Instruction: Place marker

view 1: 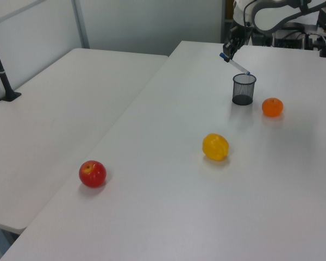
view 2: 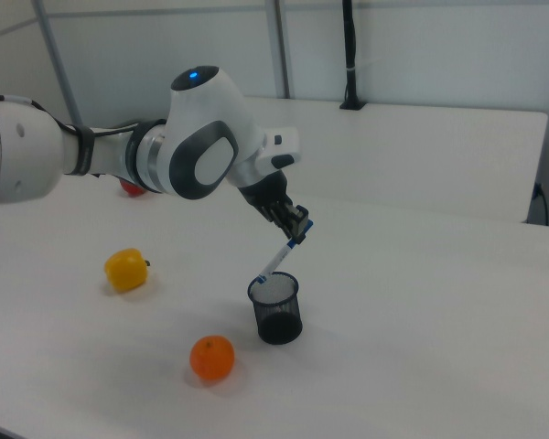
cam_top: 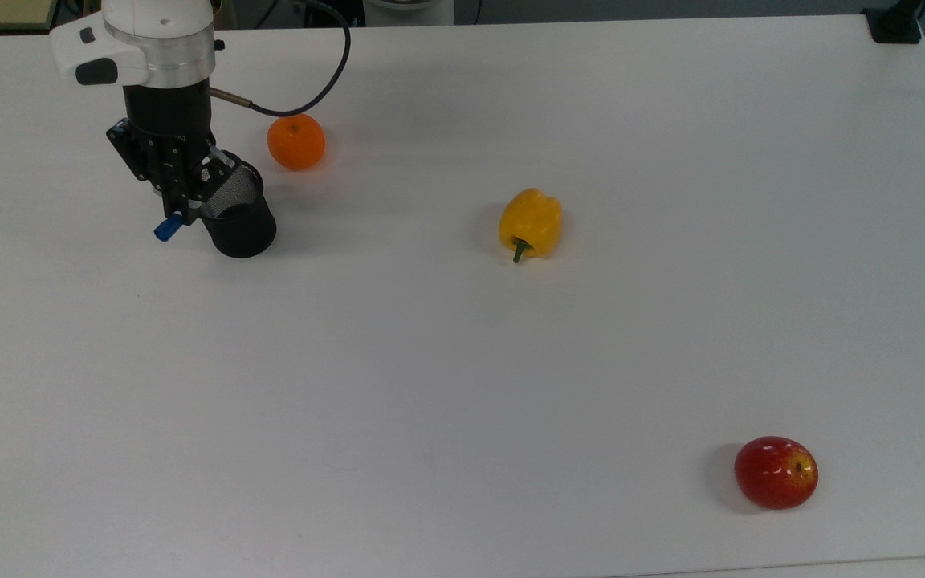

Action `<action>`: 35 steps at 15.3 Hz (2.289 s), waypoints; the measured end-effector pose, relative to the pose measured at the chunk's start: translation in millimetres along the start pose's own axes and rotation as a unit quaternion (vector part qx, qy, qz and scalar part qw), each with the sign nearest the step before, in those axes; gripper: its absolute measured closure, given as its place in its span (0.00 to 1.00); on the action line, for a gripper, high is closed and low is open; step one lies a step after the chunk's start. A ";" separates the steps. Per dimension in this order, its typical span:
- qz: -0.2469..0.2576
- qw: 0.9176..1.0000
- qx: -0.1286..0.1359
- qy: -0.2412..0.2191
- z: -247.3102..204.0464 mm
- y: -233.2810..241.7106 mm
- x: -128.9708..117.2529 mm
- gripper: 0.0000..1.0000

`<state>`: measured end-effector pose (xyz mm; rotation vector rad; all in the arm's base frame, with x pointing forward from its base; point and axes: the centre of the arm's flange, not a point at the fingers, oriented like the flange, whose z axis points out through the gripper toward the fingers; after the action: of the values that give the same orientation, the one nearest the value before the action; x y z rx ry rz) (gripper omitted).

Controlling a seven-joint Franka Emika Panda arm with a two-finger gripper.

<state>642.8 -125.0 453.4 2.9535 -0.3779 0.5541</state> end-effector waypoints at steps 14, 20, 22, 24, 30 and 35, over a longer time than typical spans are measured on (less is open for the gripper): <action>-0.001 1.000 -0.002 -0.024 28.1 0.1 -8.8 0.75; -0.001 1.000 -0.002 -0.023 27.9 0.1 -8.6 0.17; -0.001 1.000 -0.002 -0.022 27.0 -0.6 -7.9 0.00; -0.003 1.000 -0.001 -0.019 24.7 -3.9 -6.3 0.00; -0.047 0.999 0.021 0.004 -2.0 -67.3 -1.1 0.00; -0.098 0.994 0.033 -0.022 -44.0 -132.5 -19.5 0.00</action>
<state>645.0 13.7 478.4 3.0236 -0.0731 0.4871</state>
